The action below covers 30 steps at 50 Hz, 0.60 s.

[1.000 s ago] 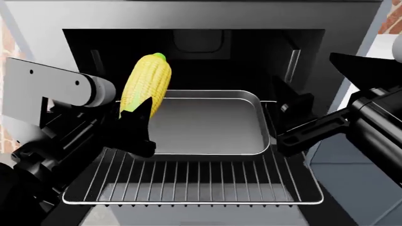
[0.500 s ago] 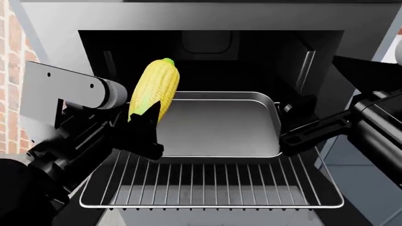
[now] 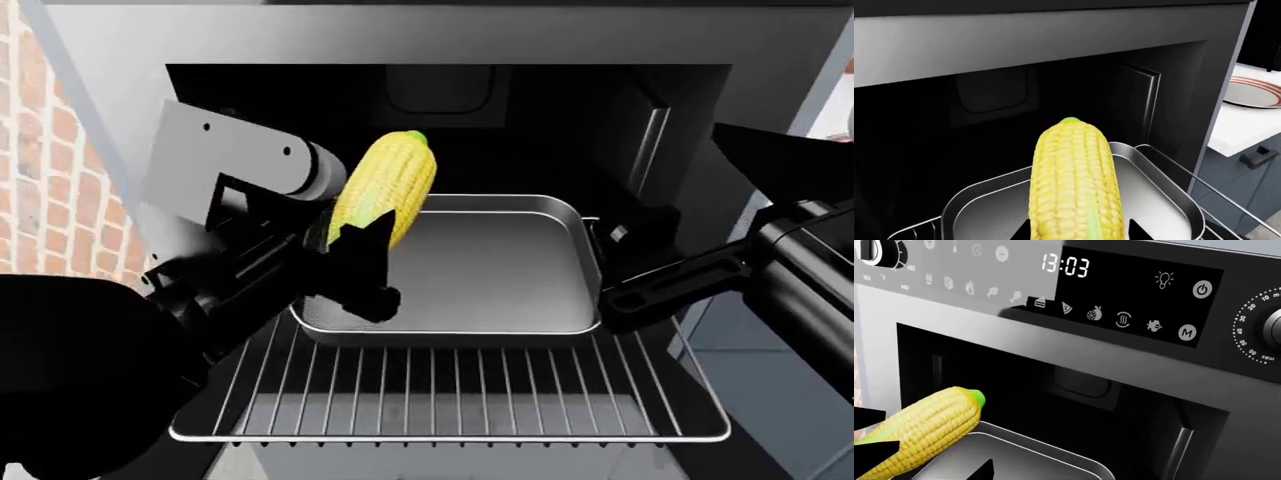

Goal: Place the corn on the rack of the oven.

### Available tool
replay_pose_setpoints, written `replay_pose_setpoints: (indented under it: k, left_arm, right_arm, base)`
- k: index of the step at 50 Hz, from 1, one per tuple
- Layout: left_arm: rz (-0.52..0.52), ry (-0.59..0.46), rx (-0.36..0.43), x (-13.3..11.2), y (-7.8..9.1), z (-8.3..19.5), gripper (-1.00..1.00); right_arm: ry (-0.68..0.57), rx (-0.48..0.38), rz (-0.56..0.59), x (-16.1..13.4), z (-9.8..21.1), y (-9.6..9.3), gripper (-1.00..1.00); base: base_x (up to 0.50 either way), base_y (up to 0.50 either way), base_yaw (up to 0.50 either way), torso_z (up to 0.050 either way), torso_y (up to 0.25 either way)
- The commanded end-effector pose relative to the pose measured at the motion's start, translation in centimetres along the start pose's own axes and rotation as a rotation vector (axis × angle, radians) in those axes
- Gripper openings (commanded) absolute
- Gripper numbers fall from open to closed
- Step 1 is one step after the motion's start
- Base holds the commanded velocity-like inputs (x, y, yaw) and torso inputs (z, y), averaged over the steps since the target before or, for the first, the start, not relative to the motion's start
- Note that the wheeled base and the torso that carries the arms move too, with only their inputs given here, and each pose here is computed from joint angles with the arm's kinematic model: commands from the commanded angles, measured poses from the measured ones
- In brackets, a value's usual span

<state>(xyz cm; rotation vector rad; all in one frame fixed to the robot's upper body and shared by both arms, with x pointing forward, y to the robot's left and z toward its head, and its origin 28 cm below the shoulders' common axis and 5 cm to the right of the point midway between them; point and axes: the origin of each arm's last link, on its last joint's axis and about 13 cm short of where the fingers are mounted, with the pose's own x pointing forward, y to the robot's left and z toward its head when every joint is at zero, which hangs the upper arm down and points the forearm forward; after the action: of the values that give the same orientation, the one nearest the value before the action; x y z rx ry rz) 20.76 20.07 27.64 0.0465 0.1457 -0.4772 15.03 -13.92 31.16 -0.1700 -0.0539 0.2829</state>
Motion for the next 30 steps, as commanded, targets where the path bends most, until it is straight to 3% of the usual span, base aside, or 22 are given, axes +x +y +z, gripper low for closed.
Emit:
replay_pose_setpoints:
  k: [1,20,30]
  left_arm:
    - [-0.012,0.019,0.006,2.1,0.0,0.5,-1.0]
    - [0.033,0.115,-0.035,7.2,1.6,-0.7,-1.0]
    - [0.033,0.163,-0.038,8.5,1.4,-2.0,-1.0]
  right_arm:
    - [0.001,0.003,-0.008,0.0,-0.2,-0.1,1.0]
    - [-0.004,0.009,-0.024,-0.2,-0.6,-0.1,1.0]
    - [-0.006,0.023,-0.026,-0.2,-0.8,-0.2,1.0]
  base:
    - [0.0,0.0,0.0,0.0,0.0]
    - [0.0,0.0,0.0,0.001,0.001]
    - [0.0,0.0,0.0,0.0,0.001]
